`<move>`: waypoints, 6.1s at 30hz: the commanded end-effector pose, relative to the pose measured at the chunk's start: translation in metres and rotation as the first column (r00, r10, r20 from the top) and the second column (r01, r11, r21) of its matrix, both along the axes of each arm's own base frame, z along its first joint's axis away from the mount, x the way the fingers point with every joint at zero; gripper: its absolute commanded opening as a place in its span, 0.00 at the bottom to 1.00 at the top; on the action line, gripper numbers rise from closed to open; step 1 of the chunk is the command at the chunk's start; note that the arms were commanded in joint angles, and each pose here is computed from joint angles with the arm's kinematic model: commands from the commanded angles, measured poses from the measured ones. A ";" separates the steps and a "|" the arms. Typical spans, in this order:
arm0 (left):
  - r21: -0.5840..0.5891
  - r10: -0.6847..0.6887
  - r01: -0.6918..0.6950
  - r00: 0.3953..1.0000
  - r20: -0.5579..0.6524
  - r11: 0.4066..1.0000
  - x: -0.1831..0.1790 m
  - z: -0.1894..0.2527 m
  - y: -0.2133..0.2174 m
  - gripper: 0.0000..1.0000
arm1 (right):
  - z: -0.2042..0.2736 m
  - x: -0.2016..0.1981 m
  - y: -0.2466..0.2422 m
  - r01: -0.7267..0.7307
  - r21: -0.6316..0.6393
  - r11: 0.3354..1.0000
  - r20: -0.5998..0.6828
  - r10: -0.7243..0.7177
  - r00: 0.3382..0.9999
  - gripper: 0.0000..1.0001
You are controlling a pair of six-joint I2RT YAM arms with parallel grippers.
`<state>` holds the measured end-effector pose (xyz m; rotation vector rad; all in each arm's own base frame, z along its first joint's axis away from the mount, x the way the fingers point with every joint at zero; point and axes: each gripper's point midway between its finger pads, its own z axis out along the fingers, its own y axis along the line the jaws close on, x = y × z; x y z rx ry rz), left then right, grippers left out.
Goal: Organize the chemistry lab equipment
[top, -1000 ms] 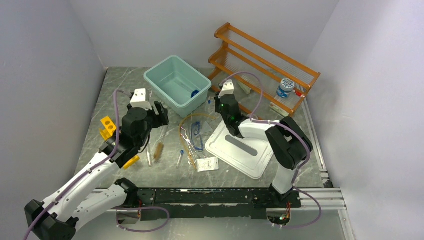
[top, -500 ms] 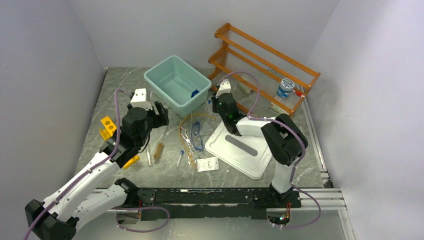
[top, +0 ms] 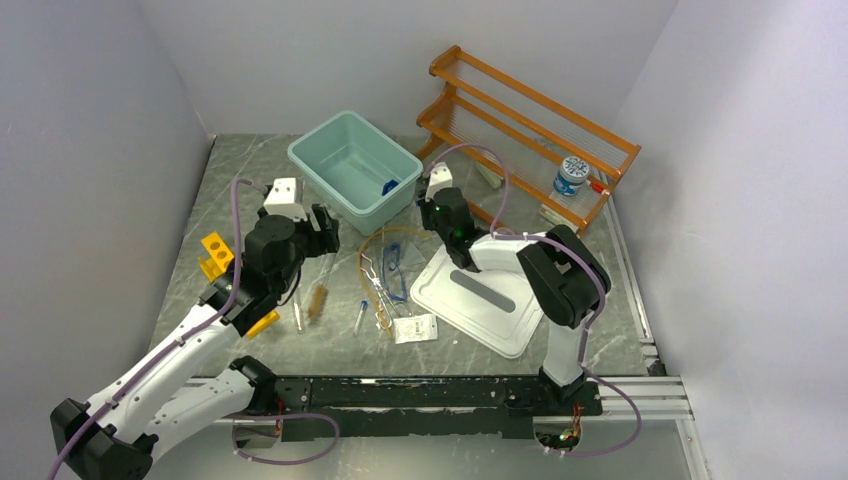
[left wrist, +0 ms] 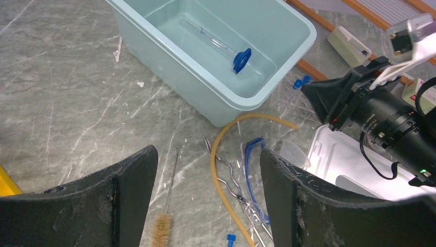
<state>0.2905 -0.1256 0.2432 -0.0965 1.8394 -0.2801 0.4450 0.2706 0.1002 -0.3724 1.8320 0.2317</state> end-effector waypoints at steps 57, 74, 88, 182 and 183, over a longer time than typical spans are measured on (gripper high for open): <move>-0.006 -0.036 0.036 0.999 0.021 0.999 0.001 0.004 -0.005 0.77 | -0.002 0.034 0.005 0.123 0.036 0.992 -0.306 -0.106 0.946 0.18; -0.010 -0.037 0.037 0.999 0.021 0.999 0.000 0.004 -0.005 0.77 | -0.015 0.016 -0.005 0.100 -0.018 0.995 -0.356 -0.100 0.929 0.17; -0.006 -0.036 0.036 0.999 0.023 0.999 0.000 0.004 -0.004 0.77 | -0.003 0.009 -0.008 0.089 0.021 0.996 -0.300 -0.079 0.951 0.17; -0.011 -0.040 0.041 0.999 0.019 0.999 -0.001 0.003 -0.005 0.77 | 0.015 -0.012 -0.029 0.155 0.071 0.985 -0.292 -0.128 0.948 0.29; -0.010 -0.041 0.041 0.999 0.018 0.999 -0.001 0.003 -0.005 0.77 | 0.012 -0.010 -0.030 0.168 0.068 0.983 -0.299 -0.140 0.944 0.29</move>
